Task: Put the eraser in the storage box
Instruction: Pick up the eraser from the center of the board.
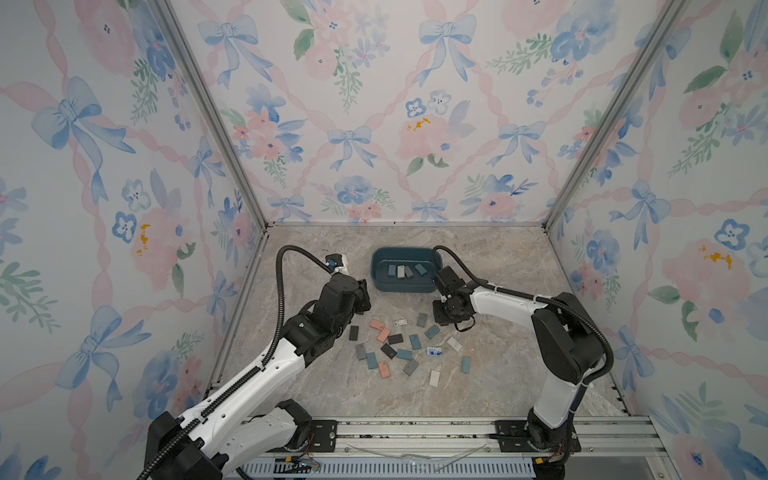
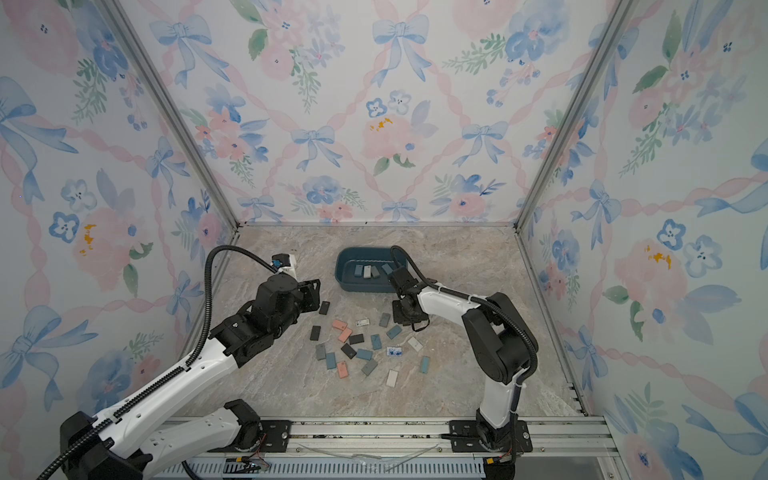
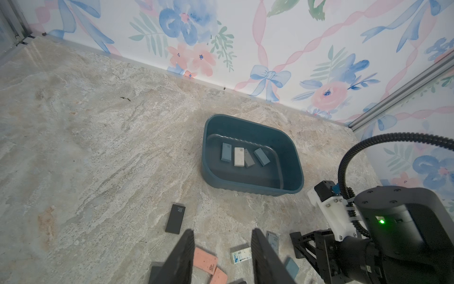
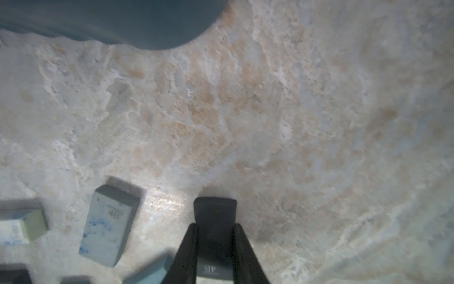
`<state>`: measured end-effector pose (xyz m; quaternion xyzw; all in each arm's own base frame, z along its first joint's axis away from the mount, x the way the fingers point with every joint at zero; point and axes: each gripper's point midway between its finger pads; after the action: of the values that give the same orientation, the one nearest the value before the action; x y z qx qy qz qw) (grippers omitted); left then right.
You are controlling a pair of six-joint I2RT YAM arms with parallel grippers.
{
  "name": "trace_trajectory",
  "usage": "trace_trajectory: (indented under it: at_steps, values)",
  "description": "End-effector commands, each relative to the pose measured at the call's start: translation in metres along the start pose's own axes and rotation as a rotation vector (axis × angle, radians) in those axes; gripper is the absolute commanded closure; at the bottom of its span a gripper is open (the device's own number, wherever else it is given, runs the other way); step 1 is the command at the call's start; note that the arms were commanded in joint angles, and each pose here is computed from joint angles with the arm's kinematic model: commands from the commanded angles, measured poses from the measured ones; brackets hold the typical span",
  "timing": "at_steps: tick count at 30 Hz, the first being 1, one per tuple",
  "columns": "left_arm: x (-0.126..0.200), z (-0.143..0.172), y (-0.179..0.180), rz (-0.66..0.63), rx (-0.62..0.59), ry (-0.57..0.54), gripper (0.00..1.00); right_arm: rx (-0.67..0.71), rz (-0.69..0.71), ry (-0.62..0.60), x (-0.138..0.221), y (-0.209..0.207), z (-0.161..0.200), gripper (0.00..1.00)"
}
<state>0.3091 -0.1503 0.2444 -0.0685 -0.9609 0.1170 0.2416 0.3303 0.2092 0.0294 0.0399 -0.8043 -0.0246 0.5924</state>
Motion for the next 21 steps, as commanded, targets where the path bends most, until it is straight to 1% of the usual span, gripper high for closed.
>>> trace_trajectory:
  at_steps: [1, 7, 12, 21]
  values:
    - [0.001, 0.000, 0.005, -0.017, -0.006, -0.016, 0.59, 0.021, 0.009, -0.007, 0.009, 0.003, -0.007, 0.75]
    - [0.002, 0.000, 0.006, -0.019, -0.006, -0.020, 0.59, 0.021, -0.015, -0.024, 0.020, 0.007, -0.019, 0.73]
    - [0.002, 0.001, 0.009, -0.029, -0.006, -0.021, 0.59, 0.038, -0.033, -0.058, 0.036, 0.012, -0.033, 0.72]
    - [0.004, 0.007, 0.014, -0.040, -0.001, -0.019, 0.59, 0.079, -0.096, -0.137, 0.071, 0.034, -0.081, 0.69]
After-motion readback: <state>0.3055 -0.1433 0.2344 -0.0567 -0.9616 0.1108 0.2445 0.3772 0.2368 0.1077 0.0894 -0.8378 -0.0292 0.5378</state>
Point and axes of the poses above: each gripper's point midway between its finger pads, its own x axis back along the fingers, its own y axis along the line the jaws close on, z = x × y, and after that the axes turned 6 degrees about -x, right-handed
